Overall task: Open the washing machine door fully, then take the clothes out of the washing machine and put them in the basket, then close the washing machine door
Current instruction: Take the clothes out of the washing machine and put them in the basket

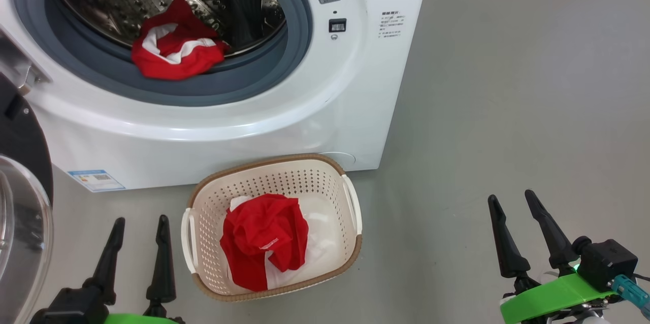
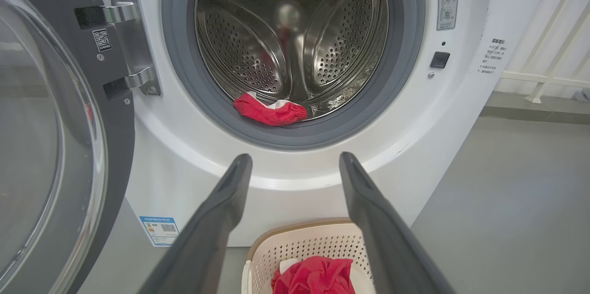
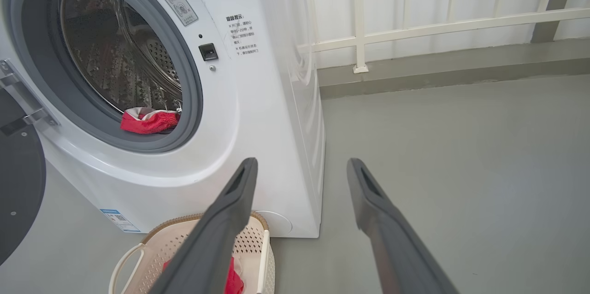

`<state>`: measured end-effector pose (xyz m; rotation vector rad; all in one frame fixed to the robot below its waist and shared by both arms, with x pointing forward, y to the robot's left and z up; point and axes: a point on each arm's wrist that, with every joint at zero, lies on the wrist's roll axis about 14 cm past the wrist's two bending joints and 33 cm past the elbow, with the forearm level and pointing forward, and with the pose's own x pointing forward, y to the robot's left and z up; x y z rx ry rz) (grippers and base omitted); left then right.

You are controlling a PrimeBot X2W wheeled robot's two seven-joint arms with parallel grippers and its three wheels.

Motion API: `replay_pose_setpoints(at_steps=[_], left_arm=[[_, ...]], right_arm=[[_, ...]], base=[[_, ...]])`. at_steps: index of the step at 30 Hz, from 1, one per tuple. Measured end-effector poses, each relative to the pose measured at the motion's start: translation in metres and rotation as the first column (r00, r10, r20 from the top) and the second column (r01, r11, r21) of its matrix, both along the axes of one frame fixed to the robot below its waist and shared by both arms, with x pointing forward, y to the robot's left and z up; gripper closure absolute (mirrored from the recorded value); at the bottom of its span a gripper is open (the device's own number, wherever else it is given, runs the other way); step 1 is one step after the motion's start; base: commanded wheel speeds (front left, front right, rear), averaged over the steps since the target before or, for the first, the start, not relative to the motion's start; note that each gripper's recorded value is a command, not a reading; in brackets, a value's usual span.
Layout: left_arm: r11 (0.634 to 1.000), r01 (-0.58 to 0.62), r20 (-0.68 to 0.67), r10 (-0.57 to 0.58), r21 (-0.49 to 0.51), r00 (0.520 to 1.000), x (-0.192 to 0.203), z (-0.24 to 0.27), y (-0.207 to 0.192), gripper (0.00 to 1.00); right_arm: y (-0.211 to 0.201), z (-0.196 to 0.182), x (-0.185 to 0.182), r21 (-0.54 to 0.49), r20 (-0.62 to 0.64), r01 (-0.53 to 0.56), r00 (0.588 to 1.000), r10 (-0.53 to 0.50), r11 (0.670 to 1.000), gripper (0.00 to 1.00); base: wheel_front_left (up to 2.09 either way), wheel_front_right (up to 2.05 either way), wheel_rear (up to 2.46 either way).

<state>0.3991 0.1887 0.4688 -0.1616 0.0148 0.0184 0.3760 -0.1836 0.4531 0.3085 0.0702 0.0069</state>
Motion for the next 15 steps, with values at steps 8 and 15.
replay_pose_setpoints(at_steps=[8,15], left_arm=[[1.0,0.009,-0.008,-0.009,0.0,1.0,0.0012,-0.0028,-0.0042,0.0],[1.0,0.021,-0.02,-0.021,0.0,1.0,0.0037,-0.0077,-0.0081,0.0]], right_arm=[[-0.0005,-0.0026,0.0003,0.0,-0.008,0.002,1.0,-0.002,1.0,0.0],[0.0,-0.0076,0.0019,0.001,-0.022,0.001,1.0,-0.001,1.0,0.0]], base=[[0.0,0.0,0.0],[0.0,0.0,0.0]])
